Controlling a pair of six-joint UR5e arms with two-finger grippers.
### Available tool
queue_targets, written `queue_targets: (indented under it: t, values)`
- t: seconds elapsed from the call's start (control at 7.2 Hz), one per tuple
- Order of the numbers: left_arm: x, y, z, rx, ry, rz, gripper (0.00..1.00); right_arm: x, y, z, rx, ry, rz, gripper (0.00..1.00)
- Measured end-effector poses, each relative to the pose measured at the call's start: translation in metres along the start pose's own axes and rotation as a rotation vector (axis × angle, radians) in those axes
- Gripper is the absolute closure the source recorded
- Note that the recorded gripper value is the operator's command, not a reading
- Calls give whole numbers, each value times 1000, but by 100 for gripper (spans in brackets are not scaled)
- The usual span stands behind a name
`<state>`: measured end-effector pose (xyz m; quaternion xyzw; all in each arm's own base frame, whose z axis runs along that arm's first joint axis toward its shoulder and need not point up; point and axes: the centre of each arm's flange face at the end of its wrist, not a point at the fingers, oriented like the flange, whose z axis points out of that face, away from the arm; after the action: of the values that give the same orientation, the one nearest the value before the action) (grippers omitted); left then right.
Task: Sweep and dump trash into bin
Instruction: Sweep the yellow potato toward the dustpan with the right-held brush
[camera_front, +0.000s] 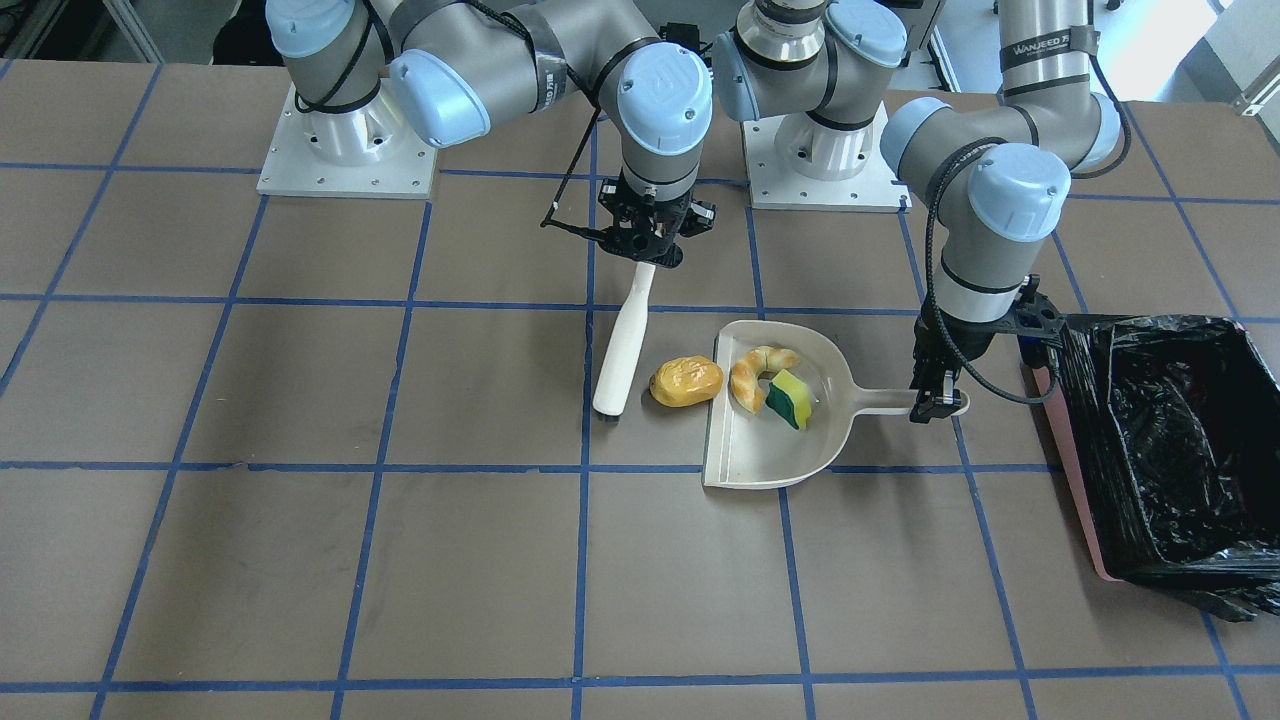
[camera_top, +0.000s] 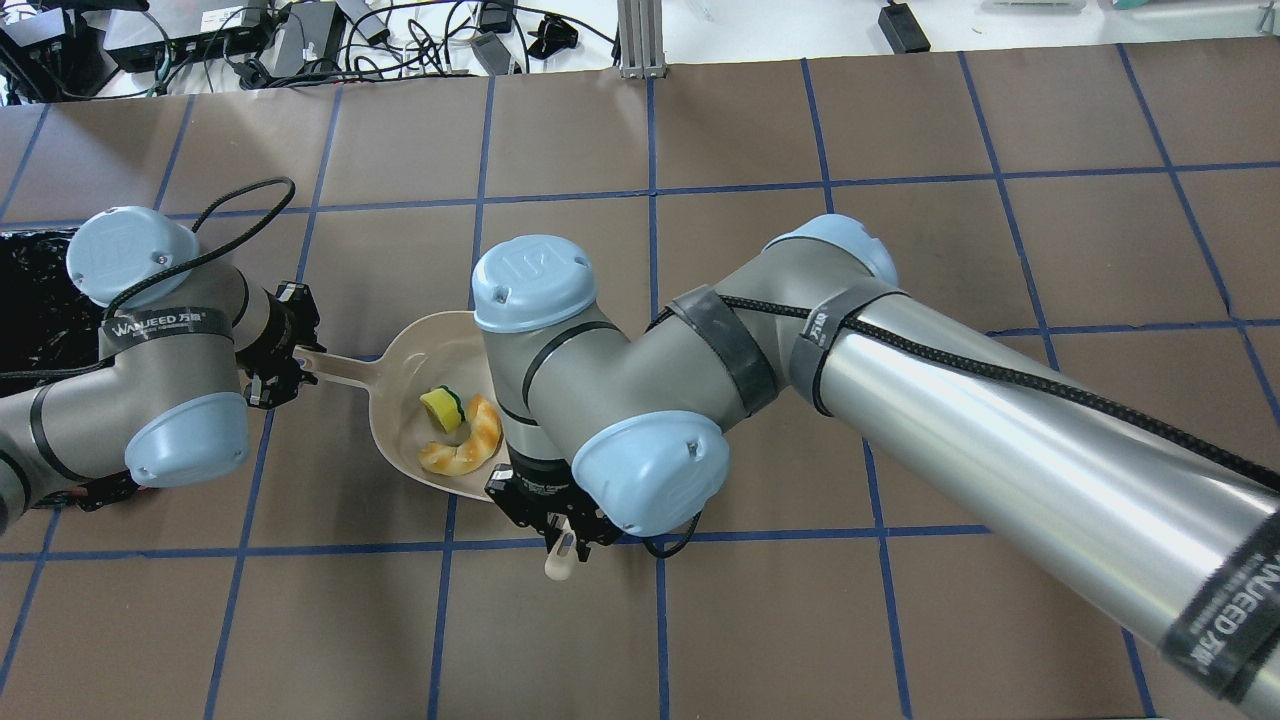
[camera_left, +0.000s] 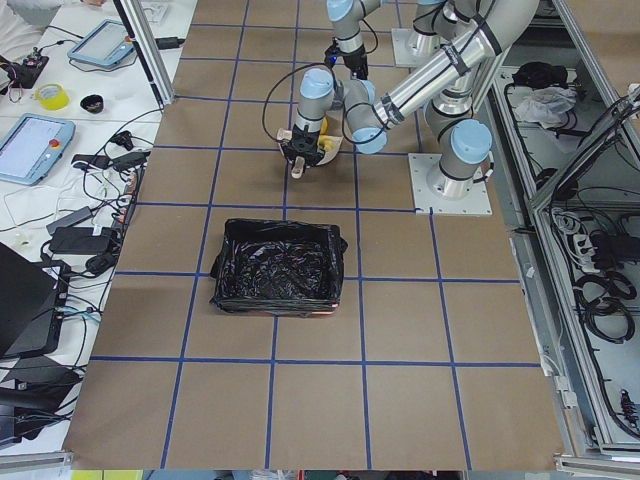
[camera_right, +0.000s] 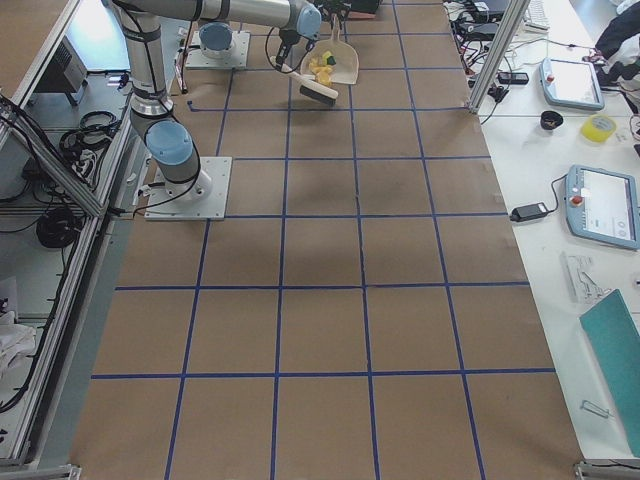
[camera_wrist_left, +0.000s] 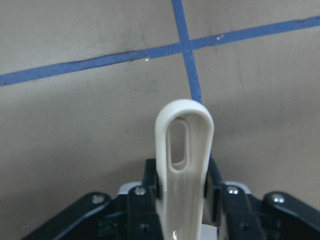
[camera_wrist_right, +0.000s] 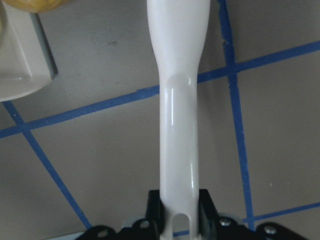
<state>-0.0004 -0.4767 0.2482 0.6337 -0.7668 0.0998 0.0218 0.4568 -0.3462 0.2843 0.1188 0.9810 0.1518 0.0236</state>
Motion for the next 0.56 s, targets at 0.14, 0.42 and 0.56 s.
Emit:
queue_targets:
  t: [0.14,0.42,0.56]
  values:
    - [0,0,0,0,0,0,100,-24,5,2,63,-72,-60,100]
    - [1,-1,1,0,1,0,100,-60,12,0,161,-191,-151,100]
    - [4,-2,-1,1,5,1,100,-67,13,-6,183,-214,-170,100]
